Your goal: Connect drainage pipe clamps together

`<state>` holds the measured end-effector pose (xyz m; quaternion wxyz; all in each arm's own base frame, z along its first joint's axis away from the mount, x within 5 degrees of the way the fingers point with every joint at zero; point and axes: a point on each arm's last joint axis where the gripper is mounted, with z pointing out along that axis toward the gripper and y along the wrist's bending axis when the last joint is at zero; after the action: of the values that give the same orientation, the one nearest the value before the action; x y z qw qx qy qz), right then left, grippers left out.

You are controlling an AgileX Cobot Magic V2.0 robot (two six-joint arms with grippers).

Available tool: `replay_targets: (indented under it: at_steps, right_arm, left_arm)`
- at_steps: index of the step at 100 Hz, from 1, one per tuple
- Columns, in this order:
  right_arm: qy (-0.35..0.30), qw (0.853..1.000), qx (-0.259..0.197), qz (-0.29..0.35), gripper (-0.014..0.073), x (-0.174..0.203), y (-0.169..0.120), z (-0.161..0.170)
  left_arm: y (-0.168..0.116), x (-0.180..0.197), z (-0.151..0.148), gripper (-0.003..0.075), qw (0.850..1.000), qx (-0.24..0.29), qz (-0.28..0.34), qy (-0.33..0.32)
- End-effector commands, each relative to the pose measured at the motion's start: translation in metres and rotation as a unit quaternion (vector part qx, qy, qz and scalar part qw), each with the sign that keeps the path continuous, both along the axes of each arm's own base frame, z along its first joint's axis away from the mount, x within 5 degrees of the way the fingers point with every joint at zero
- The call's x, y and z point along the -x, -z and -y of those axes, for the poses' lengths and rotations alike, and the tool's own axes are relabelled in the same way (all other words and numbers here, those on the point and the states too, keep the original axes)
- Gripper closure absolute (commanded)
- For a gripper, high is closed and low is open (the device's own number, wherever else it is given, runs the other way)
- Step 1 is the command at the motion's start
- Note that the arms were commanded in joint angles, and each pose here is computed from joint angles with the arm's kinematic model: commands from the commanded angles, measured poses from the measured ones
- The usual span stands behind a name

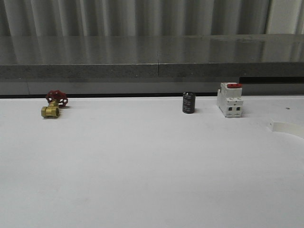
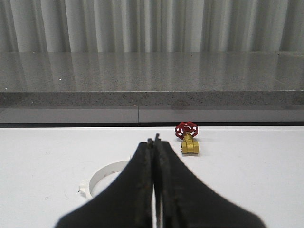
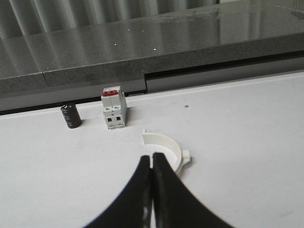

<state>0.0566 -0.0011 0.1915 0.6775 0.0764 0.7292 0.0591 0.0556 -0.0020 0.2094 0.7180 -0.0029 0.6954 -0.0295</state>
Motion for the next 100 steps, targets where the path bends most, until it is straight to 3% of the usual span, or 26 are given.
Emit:
replay_targets:
  at_steps: [1, 46, 70, 80, 100]
  right_arm:
    - [0.002, 0.998, 0.007, 0.059, 0.0664, 0.002, -0.014, 0.000]
    - [0.002, 0.998, 0.007, 0.059, 0.0664, 0.002, -0.014, 0.000]
    - [0.002, 0.998, 0.007, 0.059, 0.0664, 0.002, -0.014, 0.000]
    - [0.002, 0.998, 0.007, 0.059, 0.0664, 0.002, -0.014, 0.000]
    - [0.002, 0.998, 0.007, 0.059, 0.0664, 0.002, -0.014, 0.000]
  left_arm:
    - [0.003, 0.001, 0.000, 0.0740, 0.999, 0.008, 0.040, 0.001]
    - [0.001, 0.002, 0.000, 0.0740, 0.999, 0.009, 0.045, 0.001]
    - [-0.037, 0.008, 0.000, 0.0740, 0.997, 0.018, 0.074, 0.002]
    - [-0.061, 0.008, 0.000, 0.0740, 0.999, 0.017, 0.047, 0.002]
    - [-0.099, -0.003, 0.000, 0.0740, 0.997, 0.012, -0.077, 0.000]
